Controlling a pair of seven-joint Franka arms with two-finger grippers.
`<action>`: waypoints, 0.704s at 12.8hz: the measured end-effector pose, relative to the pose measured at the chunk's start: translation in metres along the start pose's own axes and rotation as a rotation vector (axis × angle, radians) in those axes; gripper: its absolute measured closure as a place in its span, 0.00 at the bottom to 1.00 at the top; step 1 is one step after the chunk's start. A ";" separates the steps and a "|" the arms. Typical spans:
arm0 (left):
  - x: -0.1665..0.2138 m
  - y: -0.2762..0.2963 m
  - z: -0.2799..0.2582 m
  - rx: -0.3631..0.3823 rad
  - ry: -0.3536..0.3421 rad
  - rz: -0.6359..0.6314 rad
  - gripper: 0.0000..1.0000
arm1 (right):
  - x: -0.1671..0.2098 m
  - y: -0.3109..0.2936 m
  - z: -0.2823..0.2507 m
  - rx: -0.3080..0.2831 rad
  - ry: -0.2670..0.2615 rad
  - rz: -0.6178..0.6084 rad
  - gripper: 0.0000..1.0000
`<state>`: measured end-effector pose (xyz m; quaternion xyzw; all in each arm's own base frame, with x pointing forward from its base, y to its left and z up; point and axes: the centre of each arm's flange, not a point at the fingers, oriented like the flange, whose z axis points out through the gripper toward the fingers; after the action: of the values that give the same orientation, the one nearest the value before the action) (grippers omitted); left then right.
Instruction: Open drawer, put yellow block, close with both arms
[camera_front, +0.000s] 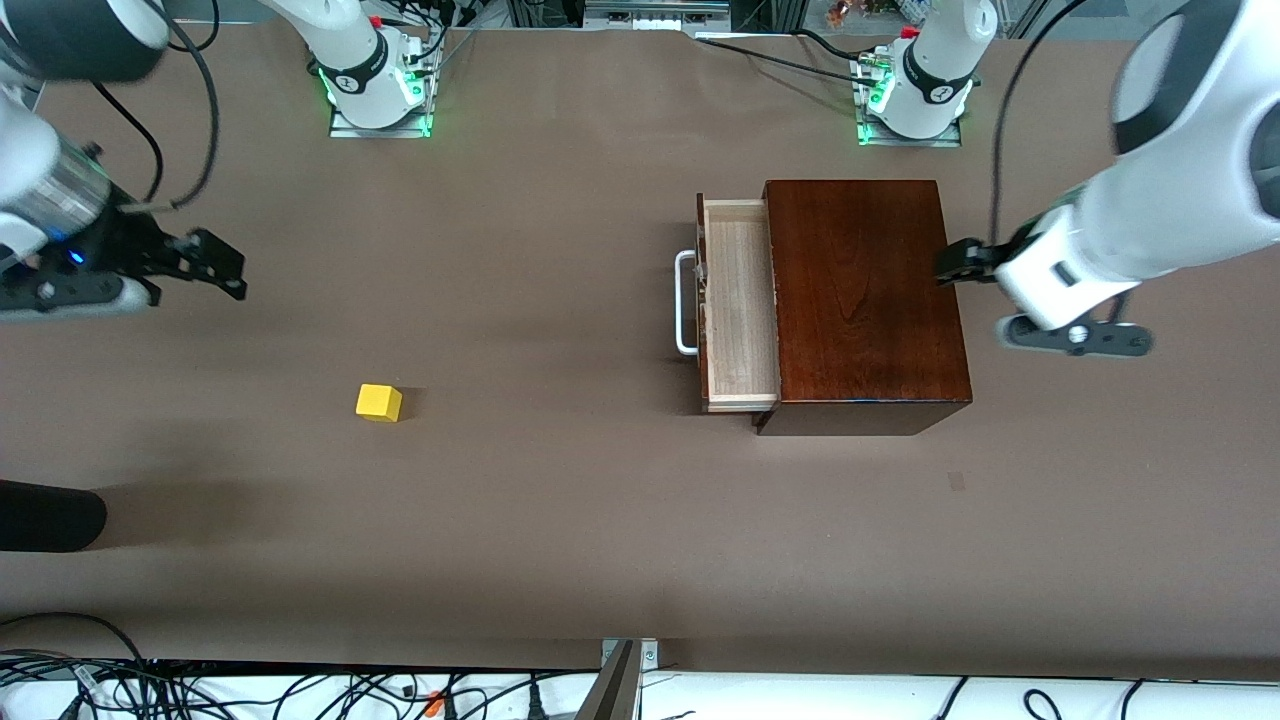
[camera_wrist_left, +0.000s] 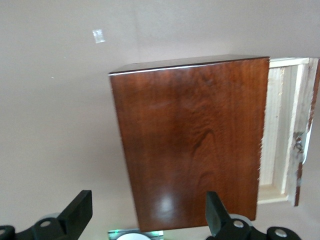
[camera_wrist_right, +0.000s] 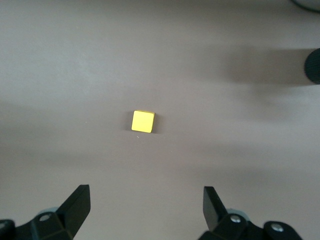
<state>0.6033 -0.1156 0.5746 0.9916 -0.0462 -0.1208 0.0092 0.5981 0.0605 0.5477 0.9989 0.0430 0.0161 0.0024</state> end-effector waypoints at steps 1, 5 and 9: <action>-0.005 -0.017 -0.004 0.007 0.001 0.016 0.00 | 0.007 -0.002 0.016 -0.005 -0.015 -0.001 0.00; -0.027 -0.095 0.006 -0.012 0.095 0.040 0.00 | 0.031 -0.009 0.105 -0.031 -0.121 -0.008 0.00; -0.067 -0.068 0.007 0.009 0.176 0.059 0.00 | 0.048 -0.043 0.212 -0.052 -0.119 -0.019 0.00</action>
<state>0.5432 -0.0418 0.5816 0.9966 -0.0748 -0.0325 0.0123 0.6493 0.1070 0.3372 0.9973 0.0519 -0.0421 0.0311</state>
